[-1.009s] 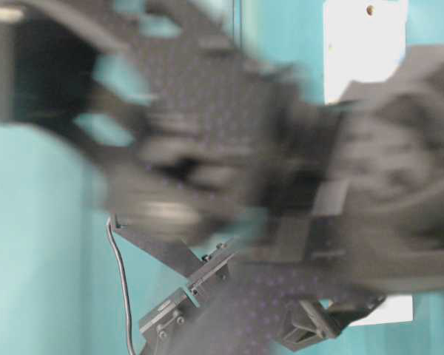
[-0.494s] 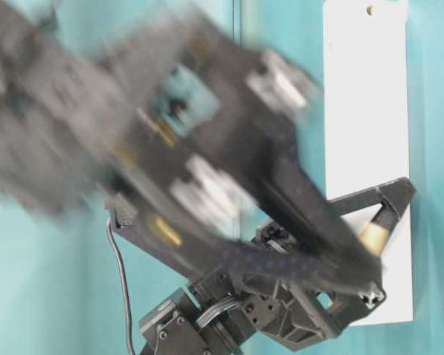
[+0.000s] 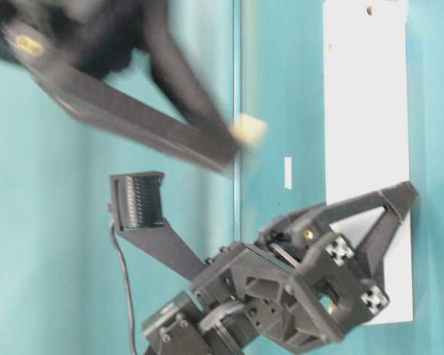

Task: Move the wooden board into place and insert the rod into its hole.
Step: 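Carry the dowel with the right gripper to the board's right end, then align the dowel tip with the board's end hole using the right gripper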

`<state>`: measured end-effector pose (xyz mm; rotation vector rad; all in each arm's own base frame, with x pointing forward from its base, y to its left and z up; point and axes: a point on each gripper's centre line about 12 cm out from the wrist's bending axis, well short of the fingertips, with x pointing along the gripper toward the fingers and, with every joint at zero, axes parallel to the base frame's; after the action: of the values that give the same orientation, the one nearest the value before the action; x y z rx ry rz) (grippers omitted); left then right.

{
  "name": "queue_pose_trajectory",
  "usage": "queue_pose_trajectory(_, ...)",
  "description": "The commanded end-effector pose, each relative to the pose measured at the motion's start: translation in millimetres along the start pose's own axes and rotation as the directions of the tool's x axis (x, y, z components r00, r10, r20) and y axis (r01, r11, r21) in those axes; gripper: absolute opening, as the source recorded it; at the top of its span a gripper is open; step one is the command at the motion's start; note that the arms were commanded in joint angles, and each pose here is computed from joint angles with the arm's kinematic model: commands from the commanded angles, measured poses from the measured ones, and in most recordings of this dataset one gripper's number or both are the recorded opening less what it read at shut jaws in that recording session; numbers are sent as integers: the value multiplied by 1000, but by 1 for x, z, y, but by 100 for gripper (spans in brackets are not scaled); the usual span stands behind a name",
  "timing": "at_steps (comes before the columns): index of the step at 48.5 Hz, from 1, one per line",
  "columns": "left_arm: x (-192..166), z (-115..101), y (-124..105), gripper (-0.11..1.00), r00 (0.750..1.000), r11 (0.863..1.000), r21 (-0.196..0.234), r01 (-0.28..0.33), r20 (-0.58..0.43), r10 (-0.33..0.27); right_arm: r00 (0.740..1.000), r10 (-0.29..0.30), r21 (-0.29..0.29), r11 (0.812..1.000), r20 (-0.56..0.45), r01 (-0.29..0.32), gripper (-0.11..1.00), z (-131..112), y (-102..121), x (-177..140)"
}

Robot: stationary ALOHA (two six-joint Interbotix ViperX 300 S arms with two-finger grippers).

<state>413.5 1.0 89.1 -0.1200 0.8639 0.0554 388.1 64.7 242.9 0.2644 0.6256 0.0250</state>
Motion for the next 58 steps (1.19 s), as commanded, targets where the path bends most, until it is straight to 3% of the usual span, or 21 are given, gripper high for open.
queue_pose_trajectory(1, -7, 9, -2, 47, 999, 1000, -7, 6, 33, -6, 998, -7, 15, 1000, 68, 6, 9, 11, -12, -26)
queue_pose_trajectory(13, -7, 6, -1, 47, 1000, 1000, -8, 4, 26, -4, 986, -40, 60, 998, 161, 31, 9, -11, -50, -62)
queue_pose_trajectory(32, -7, 7, -1, 46, 999, 1000, -3, 5, 43, -5, 927, 38, 55, 997, 374, -63, 9, -53, -73, -78)
queue_pose_trajectory(38, -7, 8, -1, 44, 999, 1000, -2, 5, 46, -5, 917, 40, 22, 998, 398, -53, 9, -60, -79, -76)
queue_pose_trajectory(49, 2, 3, -2, 24, 1000, 1000, -1, 5, 30, -5, 895, 50, -56, 998, 443, -28, 9, -70, -87, -72)
queue_pose_trajectory(58, 5, 1, -2, 24, 1000, 1000, -1, 4, 24, -4, 875, 61, -66, 997, 480, -34, 9, -85, -94, -70)
